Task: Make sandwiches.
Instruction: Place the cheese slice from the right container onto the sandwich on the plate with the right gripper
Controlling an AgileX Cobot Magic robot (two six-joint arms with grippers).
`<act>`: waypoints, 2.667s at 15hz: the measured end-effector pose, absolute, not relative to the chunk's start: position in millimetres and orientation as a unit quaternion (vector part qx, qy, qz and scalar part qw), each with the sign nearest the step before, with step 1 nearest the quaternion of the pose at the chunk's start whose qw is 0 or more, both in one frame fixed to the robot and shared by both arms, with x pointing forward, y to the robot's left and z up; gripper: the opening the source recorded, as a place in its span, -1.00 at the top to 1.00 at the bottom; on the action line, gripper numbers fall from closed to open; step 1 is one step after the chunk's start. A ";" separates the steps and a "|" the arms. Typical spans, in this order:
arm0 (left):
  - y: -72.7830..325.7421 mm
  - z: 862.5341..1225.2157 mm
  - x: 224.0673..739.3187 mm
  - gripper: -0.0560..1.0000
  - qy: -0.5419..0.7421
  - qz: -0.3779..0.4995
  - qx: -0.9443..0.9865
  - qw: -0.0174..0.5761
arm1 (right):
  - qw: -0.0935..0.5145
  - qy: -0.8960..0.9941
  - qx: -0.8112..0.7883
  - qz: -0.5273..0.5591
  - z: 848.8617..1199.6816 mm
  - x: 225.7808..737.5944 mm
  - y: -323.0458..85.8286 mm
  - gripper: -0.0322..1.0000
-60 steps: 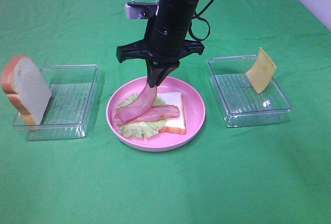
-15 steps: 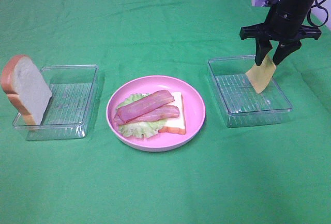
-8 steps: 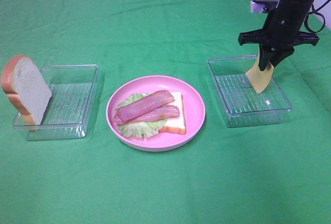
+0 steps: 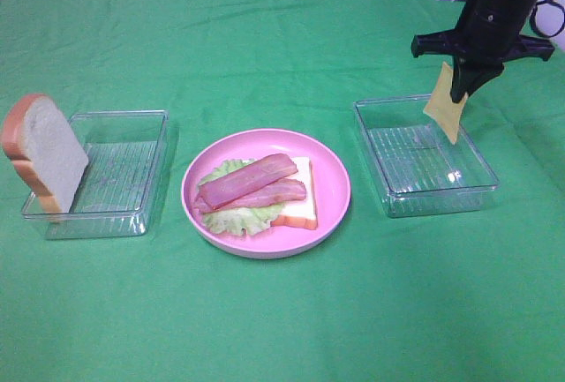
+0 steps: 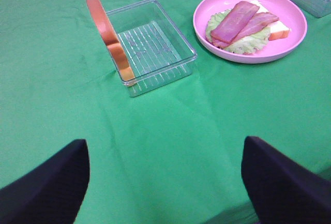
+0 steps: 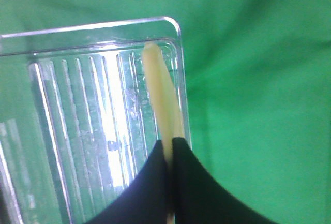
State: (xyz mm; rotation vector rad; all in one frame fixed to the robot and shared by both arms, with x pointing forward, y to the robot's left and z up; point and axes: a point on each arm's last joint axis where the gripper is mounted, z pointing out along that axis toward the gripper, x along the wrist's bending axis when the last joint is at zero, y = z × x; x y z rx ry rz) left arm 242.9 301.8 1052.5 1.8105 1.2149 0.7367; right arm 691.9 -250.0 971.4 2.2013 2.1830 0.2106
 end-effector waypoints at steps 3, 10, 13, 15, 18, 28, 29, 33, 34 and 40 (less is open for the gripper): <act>301.8 1052.5 242.9 -0.55 0.482 0.292 0.718 0.408 | -0.015 0.706 0.699 0.111 1005.8 679.8 -241.5 0.94; 301.8 1052.5 242.9 -0.55 0.482 0.292 0.718 0.408 | -0.140 0.771 0.580 0.222 1052.8 635.1 -143.0 0.94; 301.8 1052.5 242.9 -0.55 0.482 0.292 0.718 0.408 | -0.216 0.775 0.538 0.253 1029.2 609.3 -93.0 0.94; 301.8 1052.5 242.9 -0.55 0.482 0.292 0.718 0.408 | -0.254 0.763 0.524 0.280 1006.6 593.0 -70.3 0.94; 301.8 1052.5 242.9 -0.55 0.482 0.292 0.718 0.408 | -0.287 0.731 0.535 0.312 980.7 579.9 -59.1 0.94; 301.8 1052.5 242.9 -0.55 0.482 0.292 0.718 0.408 | -0.292 0.679 0.586 0.332 919.5 588.8 -56.2 0.94; 301.8 1052.5 242.9 -0.55 0.482 0.292 0.718 0.408 | -0.290 0.679 0.587 0.332 919.3 589.2 -56.3 0.94; 301.8 1052.5 242.9 -0.55 0.482 0.292 0.718 0.408 | -0.249 0.696 0.611 0.284 909.7 589.5 -64.6 0.94; 301.8 1052.5 242.9 -0.55 0.482 0.292 0.718 0.408 | -0.242 0.697 0.616 0.276 908.4 589.5 -65.9 0.94; 301.8 1052.5 242.9 -0.55 0.482 0.292 0.718 0.408 | -0.228 0.696 0.625 0.270 906.5 591.1 -68.0 0.45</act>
